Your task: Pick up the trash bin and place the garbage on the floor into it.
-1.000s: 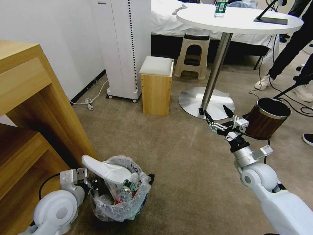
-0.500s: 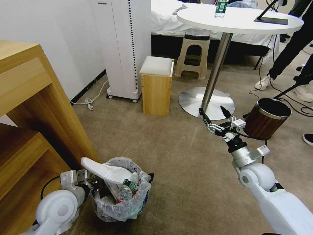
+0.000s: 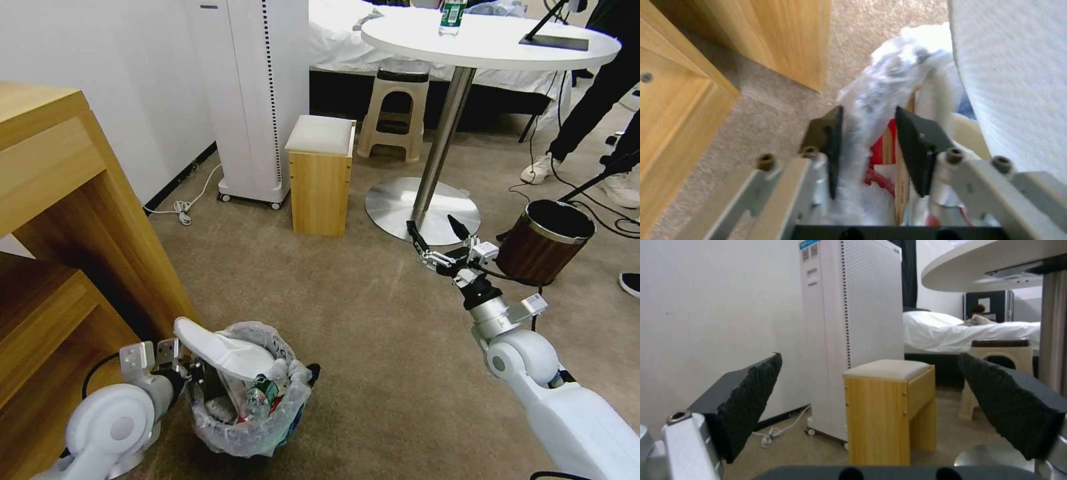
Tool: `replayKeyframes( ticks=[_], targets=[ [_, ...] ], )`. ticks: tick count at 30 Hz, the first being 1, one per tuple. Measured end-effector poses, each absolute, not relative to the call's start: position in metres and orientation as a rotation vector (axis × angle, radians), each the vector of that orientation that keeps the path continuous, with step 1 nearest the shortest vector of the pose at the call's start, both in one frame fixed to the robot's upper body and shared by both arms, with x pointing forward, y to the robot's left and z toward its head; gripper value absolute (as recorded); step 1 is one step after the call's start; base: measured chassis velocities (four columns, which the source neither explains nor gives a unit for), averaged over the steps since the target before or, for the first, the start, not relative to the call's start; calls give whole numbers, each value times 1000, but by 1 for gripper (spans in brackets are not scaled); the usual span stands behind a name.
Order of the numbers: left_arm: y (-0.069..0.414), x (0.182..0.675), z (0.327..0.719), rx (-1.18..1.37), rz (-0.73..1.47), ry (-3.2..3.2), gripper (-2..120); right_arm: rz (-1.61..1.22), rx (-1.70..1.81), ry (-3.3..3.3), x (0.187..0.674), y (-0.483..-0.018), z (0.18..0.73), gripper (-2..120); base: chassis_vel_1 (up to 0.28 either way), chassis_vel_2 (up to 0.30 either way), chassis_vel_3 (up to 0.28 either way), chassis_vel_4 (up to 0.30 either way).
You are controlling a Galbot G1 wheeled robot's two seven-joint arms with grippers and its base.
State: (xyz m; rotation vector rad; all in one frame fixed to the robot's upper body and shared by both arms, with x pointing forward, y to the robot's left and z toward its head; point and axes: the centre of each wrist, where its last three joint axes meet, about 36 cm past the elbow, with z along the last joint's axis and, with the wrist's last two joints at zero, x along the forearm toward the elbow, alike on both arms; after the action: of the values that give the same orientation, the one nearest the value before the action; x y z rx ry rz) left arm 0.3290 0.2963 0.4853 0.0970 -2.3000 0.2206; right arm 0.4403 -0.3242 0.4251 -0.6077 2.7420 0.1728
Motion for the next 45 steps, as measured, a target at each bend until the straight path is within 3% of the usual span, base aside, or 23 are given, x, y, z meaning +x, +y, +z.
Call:
replayKeyframes(
  ticks=[8, 13, 16, 26, 32, 38, 45],
  targets=[
    [302, 327, 506, 121, 156, -2373, 72, 178, -600, 2745, 437, -325, 424, 100, 0, 0, 0, 0],
    [300, 322, 518, 124, 103, -2403, 85, 170, -591, 2741, 434, -327, 426, 100, 0, 0, 0, 0],
    [304, 316, 530, 173, -12, -2487, 99, 164, -566, 2730, 429, -329, 430, 100, 0, 0, 0, 0],
    [300, 287, 551, 120, 7, -2763, 100, 141, -401, 2738, 402, -334, 430, 100, 0, 0, 0, 0],
    [299, 277, 534, 12, -53, -2942, 100, 94, -308, 2742, 378, -342, 429, 100, 0, 0, 0, 0],
    [316, 270, 518, -63, -269, -3081, 100, 12, -174, 2754, 342, -351, 428, 100, 0, 0, 0, 0],
    [329, 251, 499, -7, -280, -3060, 100, -51, -51, 2783, 306, -358, 405, 100, 0, 0, 0, 0]
  ],
)
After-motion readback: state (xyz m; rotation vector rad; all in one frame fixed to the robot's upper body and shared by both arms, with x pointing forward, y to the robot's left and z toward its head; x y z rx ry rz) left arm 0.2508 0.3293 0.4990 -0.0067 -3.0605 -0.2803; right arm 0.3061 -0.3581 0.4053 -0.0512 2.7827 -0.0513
